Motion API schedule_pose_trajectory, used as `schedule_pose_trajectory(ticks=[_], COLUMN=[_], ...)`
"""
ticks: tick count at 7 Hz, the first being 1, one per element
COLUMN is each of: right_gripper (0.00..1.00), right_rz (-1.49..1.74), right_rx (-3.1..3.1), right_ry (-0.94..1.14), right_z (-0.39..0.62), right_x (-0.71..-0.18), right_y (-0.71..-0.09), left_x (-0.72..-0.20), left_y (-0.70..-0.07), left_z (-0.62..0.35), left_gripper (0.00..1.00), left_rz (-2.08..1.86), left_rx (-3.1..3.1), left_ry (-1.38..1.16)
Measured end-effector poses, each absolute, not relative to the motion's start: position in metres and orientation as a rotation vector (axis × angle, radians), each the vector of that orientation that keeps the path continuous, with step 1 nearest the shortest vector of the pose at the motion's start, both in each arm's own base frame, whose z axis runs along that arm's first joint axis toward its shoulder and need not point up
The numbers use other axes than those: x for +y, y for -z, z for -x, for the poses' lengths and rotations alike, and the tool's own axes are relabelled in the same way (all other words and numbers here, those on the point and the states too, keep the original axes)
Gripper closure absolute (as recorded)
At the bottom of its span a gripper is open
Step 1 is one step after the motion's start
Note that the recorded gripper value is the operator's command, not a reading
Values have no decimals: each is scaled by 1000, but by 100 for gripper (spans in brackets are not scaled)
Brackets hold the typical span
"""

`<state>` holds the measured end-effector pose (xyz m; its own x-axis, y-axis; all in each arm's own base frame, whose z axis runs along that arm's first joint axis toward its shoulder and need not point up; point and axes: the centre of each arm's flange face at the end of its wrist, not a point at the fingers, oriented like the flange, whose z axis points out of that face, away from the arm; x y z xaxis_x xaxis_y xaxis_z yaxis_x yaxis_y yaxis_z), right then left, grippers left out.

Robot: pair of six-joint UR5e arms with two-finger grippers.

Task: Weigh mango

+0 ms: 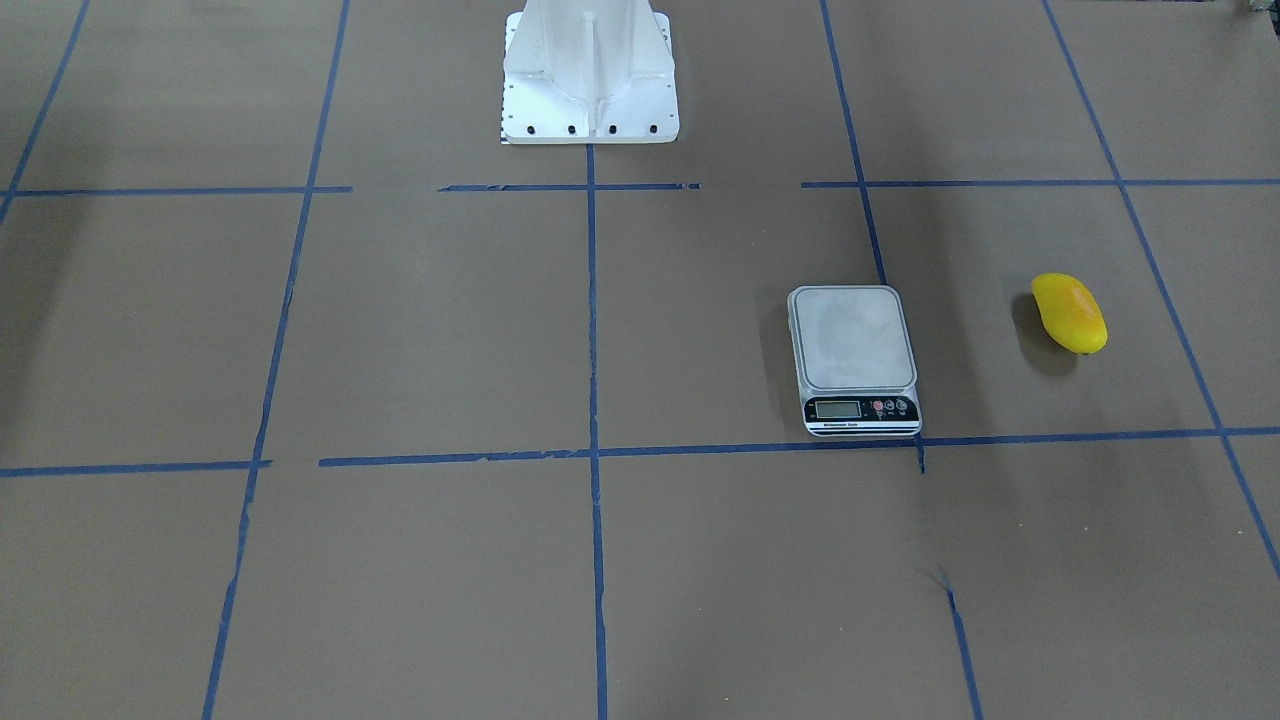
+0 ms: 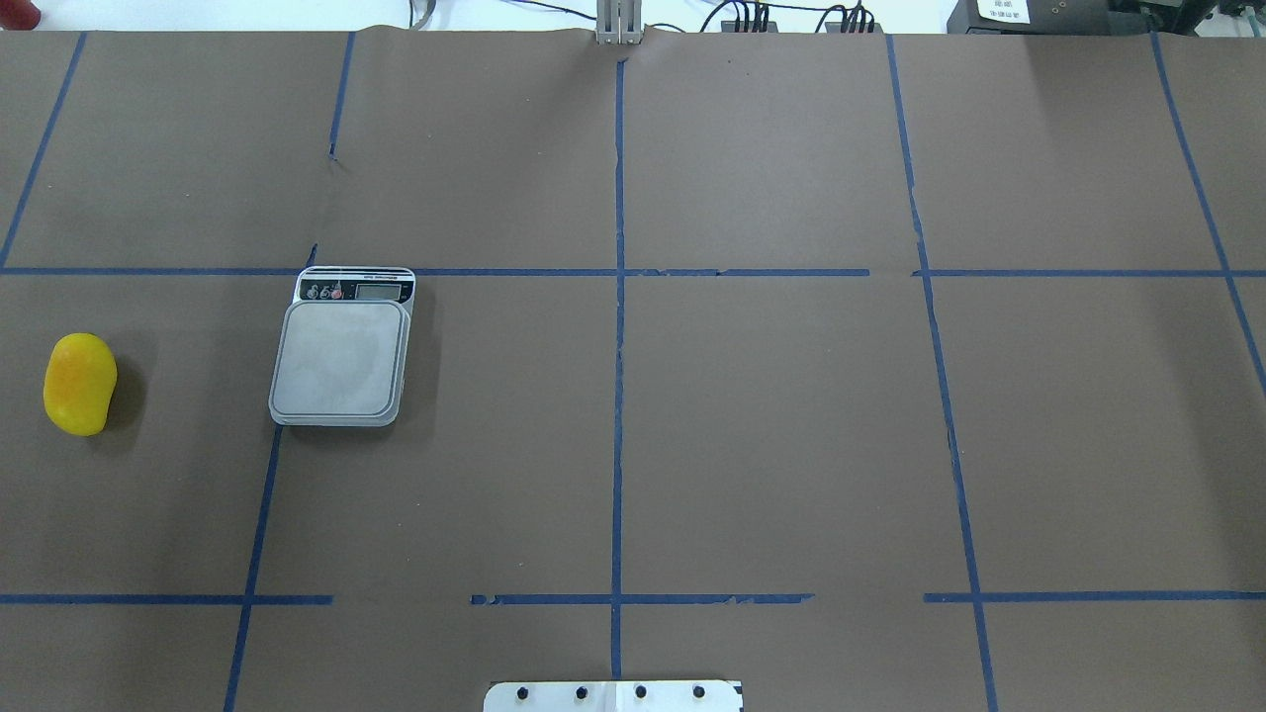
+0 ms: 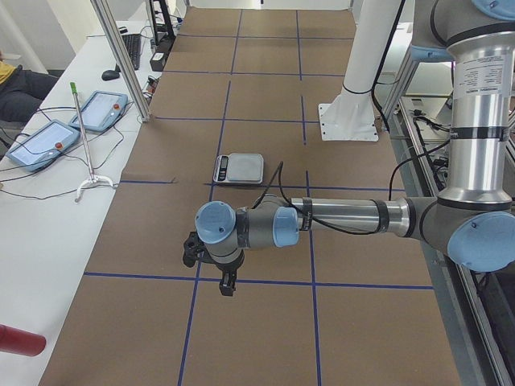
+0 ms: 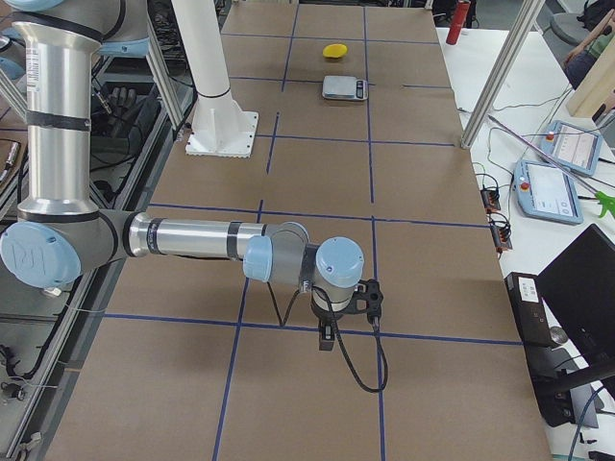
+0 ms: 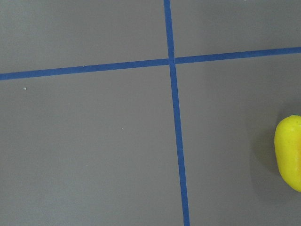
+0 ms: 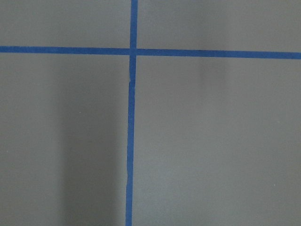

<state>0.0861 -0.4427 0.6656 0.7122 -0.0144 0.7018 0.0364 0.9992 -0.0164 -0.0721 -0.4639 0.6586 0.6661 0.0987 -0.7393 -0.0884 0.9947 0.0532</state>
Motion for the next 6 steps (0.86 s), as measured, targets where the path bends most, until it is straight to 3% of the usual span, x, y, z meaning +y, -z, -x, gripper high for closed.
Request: schedule_pose_trajectory(ticks=[6], right_gripper=[0], right_rz=[30], right_rx=[-778], right_ry=[28], right_z=[-86], right_x=[-443], right_y=[-666], left_x=[-473], left_y=[-664], left_z=[73], left_gripper=[0], left_rz=[-78], left_rx=[809], left_ry=[-133])
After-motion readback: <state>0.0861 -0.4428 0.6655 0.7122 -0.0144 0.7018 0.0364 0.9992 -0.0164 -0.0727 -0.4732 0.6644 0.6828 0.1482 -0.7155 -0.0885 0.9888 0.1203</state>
